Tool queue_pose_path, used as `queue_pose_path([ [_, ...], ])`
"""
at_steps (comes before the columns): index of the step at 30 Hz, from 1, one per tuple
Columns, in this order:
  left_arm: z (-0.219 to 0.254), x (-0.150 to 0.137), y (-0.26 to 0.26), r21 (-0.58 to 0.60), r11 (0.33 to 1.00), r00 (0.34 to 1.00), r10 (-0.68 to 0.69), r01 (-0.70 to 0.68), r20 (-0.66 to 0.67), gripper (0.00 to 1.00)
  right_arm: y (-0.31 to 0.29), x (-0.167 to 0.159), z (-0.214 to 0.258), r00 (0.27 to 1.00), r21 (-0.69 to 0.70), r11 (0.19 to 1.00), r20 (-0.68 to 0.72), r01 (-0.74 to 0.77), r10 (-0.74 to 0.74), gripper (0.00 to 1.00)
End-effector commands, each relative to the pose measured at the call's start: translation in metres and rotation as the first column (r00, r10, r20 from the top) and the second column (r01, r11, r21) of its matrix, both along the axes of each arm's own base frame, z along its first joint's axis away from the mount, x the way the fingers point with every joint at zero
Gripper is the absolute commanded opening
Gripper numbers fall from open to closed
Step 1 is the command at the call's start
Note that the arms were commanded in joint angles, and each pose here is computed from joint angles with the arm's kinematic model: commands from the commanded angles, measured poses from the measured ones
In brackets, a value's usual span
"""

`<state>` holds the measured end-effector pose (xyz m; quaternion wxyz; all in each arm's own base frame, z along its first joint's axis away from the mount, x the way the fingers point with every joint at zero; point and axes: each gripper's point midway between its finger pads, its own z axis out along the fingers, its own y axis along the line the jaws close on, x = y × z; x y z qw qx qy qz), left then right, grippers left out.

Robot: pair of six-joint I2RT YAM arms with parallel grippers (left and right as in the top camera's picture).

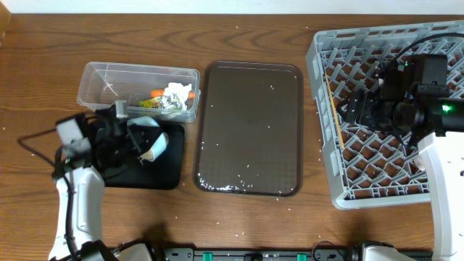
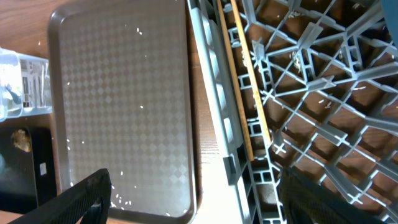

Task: Sort waste into correct bins and load items into the dishwasher rack
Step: 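Tilt the bowl over the black tray to dump the rice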

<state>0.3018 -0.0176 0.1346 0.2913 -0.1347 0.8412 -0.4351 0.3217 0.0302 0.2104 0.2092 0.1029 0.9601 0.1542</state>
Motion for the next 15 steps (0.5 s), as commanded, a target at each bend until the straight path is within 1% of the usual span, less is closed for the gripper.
queue_pose_path([
  [1, 0.021, -0.017, -0.005, -0.168, 0.981, 0.978, -0.066, 0.100, 0.196, 0.06, -0.004, 0.002, 0.004, 1.000, -0.004, 1.000, 0.011, 0.008, -0.008, 0.79],
  [5, 0.022, -0.031, 0.002, -0.180, 0.975, 0.936, -0.063, 0.132, 0.345, 0.07, -0.004, 0.002, 0.004, 1.000, -0.004, 1.000, 0.011, 0.008, -0.008, 0.79],
  [7, 0.024, -0.038, 0.005, -0.185, 0.973, 0.917, -0.059, 0.142, 0.395, 0.06, -0.004, 0.002, 0.004, 1.000, -0.004, 1.000, 0.011, 0.008, -0.008, 0.79],
  [10, 0.021, -0.039, 0.011, -0.174, 0.978, 0.914, -0.037, 0.117, 0.405, 0.06, -0.004, 0.002, 0.004, 1.000, -0.004, 1.000, 0.011, 0.008, -0.008, 0.79],
  [15, 0.022, -0.038, 0.014, -0.138, 0.984, 0.898, -0.045, 0.116, 0.438, 0.06, -0.004, 0.002, 0.004, 1.000, -0.005, 1.000, 0.011, 0.008, -0.008, 0.79],
])
